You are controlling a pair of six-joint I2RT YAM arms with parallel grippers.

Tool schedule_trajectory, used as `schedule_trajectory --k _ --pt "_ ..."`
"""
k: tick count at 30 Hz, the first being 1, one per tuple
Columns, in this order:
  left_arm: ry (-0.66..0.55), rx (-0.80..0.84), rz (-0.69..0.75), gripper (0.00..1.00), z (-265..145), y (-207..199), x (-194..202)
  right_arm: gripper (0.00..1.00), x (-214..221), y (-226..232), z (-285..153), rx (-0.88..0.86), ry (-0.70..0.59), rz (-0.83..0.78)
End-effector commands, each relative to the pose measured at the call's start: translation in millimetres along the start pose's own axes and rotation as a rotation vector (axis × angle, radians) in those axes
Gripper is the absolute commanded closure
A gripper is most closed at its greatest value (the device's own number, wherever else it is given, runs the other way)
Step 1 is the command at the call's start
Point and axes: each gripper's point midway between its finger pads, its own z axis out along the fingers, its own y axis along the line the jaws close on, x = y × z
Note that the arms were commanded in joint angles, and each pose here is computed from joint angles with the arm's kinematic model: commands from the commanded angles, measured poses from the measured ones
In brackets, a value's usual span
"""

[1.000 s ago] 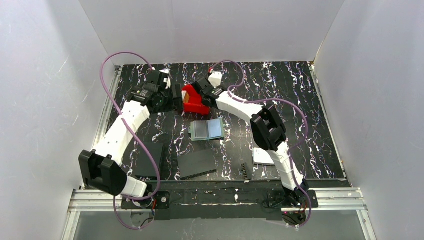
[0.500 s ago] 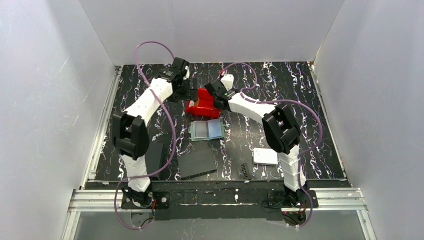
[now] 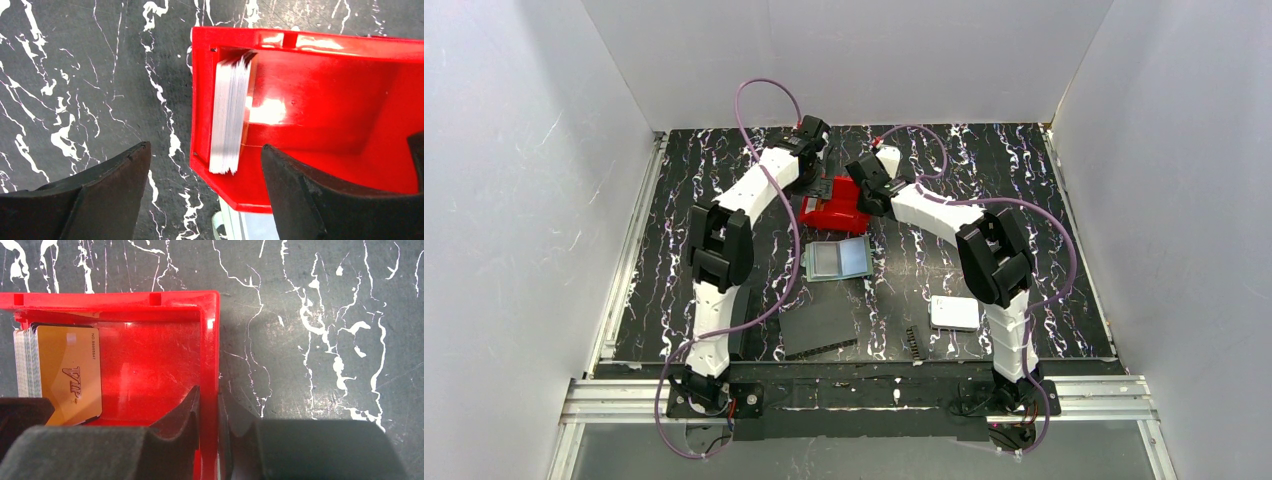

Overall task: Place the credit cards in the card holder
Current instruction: Move the storage box to the center of the board.

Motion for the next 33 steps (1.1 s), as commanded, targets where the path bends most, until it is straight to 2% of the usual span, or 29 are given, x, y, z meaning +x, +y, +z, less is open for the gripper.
schedule_trajectory --k 1,7,11,18,27,33 --pt "-0.009 -0.057 0.020 0.22 0.7 9.1 -8.3 0.80 -10.1 -1.2 -8.2 -0.021 -0.013 0.016" --pt "0.011 -0.071 0.049 0.24 17.8 7.1 -6.3 0.81 -10.6 -1.2 -8.1 -0.024 -0.012 0.019" --pt "0.017 -0.051 0.067 0.21 21.9 -2.9 -4.2 0.81 -8.9 -0.5 -7.0 -0.029 -0.005 0.025" --pt "0.035 -0.130 0.088 0.22 38.2 7.4 1.3 0.81 -9.1 -2.6 -7.7 -0.030 -0.003 0.034" --pt "-0.039 -0.228 0.125 0.36 24.9 26.7 -23.2 0.83 -11.0 -6.0 -8.3 -0.028 -0.007 0.044" --pt "-0.083 -0.229 0.123 0.44 9.2 29.7 -36.5 0.84 -10.5 -6.8 -8.0 -0.029 -0.004 0.044"
